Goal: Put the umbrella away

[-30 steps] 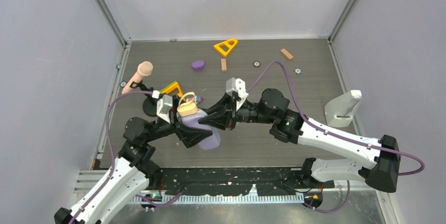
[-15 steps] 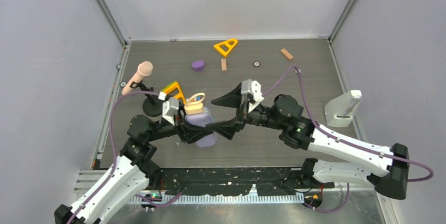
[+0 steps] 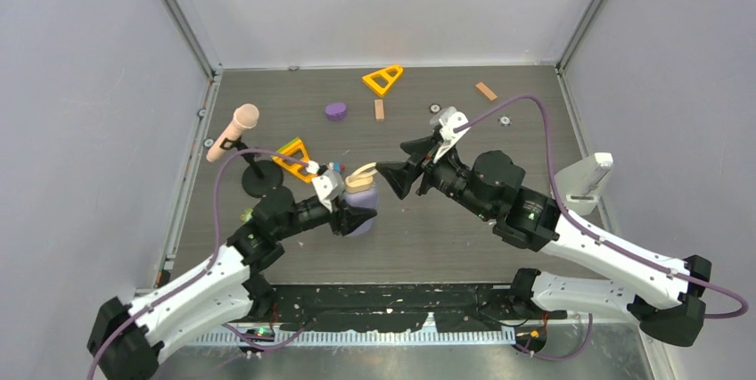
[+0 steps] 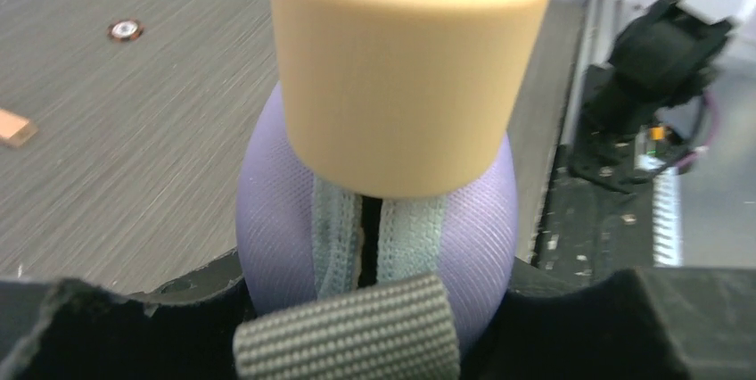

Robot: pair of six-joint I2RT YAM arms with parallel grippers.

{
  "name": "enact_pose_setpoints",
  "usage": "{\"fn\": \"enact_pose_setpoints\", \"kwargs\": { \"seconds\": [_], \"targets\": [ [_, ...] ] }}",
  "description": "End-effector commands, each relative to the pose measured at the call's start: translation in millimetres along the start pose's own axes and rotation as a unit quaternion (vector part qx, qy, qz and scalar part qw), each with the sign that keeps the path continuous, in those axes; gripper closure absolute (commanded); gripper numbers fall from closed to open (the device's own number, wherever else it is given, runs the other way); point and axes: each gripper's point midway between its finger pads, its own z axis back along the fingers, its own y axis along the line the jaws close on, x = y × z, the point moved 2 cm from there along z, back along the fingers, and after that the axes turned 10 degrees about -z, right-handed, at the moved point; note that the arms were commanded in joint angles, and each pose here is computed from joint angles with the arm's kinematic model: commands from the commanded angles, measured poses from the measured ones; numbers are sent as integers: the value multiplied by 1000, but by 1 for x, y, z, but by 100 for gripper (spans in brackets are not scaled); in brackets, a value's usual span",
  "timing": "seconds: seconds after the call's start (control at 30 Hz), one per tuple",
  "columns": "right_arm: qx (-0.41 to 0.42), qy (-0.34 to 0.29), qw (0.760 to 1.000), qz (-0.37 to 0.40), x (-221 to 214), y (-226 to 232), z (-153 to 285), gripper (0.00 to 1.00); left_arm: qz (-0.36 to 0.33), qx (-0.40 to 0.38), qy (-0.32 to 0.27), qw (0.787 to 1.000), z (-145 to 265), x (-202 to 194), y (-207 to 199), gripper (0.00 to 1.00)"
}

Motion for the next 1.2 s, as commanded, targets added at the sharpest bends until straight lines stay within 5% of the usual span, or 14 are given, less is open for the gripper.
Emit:
{"fn": "enact_pose_setpoints", "kwargs": {
  "seconds": [0.0, 0.3, 0.57, 1.17],
  "targets": [
    [-105, 9, 994, 0, -4, -33, 5, 27, -90, 66, -84, 990, -23, 33, 26, 91],
    [-161, 29, 986, 12, -41, -62, 12, 27, -103, 85, -102, 986, -61, -2, 21, 91],
    [-193, 46, 980, 24, -69, -76, 3, 35, -87, 109, -79, 987, -54, -52, 19, 83],
    [-50, 165, 984, -48, -84, -10, -9, 49, -48, 97, -49, 993, -42, -97, 6, 66]
  ]
}}
